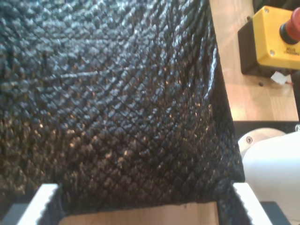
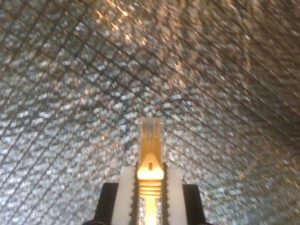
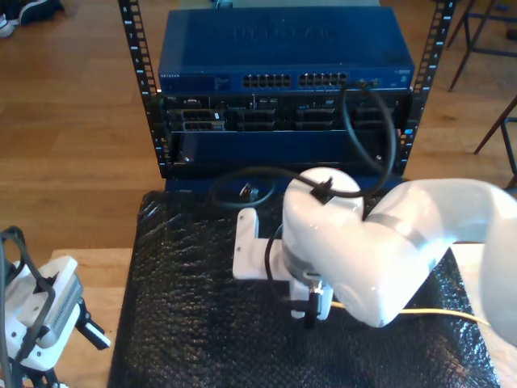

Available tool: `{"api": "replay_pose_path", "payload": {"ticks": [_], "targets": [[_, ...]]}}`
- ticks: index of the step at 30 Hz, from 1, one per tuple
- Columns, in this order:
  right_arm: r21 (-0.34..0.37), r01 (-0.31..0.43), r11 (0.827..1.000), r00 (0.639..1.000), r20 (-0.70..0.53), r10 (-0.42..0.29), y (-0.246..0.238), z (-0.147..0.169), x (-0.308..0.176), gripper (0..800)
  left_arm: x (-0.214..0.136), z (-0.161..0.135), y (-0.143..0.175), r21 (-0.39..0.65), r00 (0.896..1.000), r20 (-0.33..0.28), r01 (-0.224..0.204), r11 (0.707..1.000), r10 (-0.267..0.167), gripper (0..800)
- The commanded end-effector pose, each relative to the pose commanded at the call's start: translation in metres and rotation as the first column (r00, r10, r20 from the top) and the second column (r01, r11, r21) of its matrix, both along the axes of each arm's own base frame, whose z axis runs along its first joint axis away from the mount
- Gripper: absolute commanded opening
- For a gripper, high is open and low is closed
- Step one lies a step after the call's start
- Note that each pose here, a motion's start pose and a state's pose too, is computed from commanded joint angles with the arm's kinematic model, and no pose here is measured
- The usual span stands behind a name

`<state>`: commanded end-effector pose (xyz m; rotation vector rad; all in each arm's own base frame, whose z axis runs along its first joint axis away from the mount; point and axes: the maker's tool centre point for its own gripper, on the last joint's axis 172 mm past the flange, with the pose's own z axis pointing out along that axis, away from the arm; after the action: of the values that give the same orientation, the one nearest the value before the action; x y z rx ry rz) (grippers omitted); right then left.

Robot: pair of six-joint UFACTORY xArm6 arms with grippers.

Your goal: Grab the cable and plug it in

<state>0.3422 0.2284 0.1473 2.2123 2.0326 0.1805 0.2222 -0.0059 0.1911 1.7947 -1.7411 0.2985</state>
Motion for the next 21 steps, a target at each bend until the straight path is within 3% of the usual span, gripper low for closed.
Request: {"api": "replay_pose_path", "payload": {"ticks": [8, 21], "targets": [[0.13, 0.038, 0.991, 0.992, -0.122, -0.022, -0.011, 0.025, -0.002, 6, 0.015, 0.027, -0.024, -0.075, 1.0, 0.012, -0.016, 0.997, 0.017, 800], [0.234, 0.002, 0.972, 0.99, -0.134, 0.031, -0.008, 0.07, 0.0, 6, 0.04, 0.058, -0.087, -0.051, 0.999, -0.001, 0.043, 0.998, -0.043, 800]]}}
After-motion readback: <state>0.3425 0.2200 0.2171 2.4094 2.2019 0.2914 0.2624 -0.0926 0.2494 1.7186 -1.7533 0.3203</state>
